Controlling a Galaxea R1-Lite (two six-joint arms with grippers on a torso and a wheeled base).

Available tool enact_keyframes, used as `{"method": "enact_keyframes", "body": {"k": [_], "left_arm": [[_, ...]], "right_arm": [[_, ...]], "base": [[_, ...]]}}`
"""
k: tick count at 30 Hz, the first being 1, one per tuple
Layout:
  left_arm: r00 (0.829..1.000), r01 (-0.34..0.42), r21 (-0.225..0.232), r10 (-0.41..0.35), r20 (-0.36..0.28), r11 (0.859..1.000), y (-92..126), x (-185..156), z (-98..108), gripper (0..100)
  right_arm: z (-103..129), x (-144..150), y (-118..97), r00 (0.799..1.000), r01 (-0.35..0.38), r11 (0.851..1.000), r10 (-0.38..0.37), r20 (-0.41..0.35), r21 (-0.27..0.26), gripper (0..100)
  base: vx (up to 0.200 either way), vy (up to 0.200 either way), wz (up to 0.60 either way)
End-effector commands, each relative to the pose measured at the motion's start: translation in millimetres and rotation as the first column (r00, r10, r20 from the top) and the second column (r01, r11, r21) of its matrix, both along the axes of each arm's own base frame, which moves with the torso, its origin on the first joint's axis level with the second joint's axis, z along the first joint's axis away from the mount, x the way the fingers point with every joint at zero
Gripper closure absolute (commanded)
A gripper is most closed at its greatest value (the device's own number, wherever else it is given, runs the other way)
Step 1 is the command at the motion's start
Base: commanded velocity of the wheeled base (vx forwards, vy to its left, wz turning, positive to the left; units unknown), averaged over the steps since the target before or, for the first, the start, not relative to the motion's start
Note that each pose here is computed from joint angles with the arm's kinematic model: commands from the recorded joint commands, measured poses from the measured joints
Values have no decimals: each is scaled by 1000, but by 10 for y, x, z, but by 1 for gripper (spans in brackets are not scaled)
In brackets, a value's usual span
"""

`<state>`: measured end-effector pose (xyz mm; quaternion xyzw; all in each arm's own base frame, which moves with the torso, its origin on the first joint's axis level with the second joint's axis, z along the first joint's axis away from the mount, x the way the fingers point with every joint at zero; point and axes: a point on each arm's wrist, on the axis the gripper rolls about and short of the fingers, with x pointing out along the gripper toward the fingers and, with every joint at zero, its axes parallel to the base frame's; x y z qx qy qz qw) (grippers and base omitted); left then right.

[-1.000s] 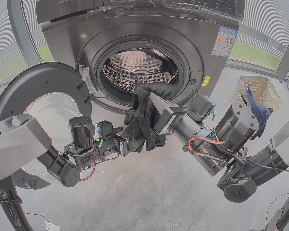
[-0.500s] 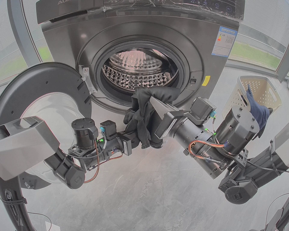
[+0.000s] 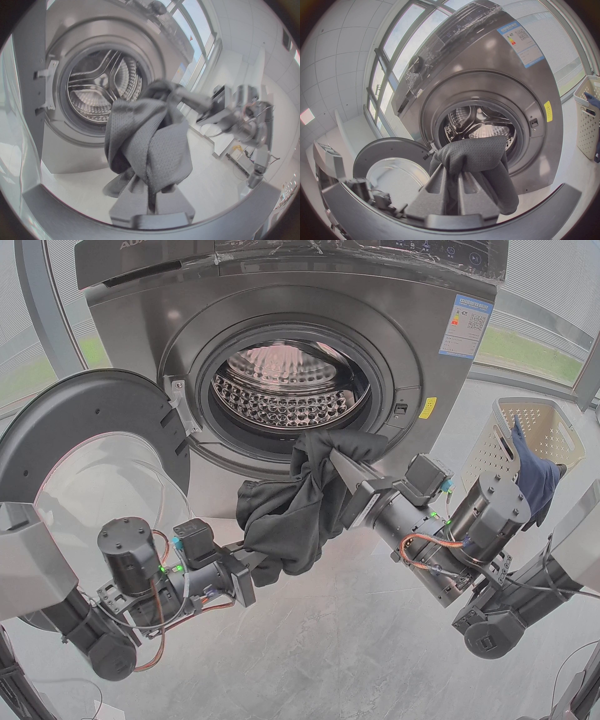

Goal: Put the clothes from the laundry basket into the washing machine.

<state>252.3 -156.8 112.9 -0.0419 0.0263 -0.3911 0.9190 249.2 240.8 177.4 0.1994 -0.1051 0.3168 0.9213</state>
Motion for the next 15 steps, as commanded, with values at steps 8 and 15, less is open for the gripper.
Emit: {"method": "enact_keyframes", "body": {"k": [8,15], "left_arm": [[992,63,-103,-51,117,993,67,-378,378,100],[991,69,-138,-53,121,988,35,-344,433,100]], "right_arm": [[-484,-3,-117,993,-3,992,-12,-116,-125,0],[-637,-15,-219,986,11,984,-40,-161,-180,0]], "base": [[0,0,0],[0,0,0]]}}
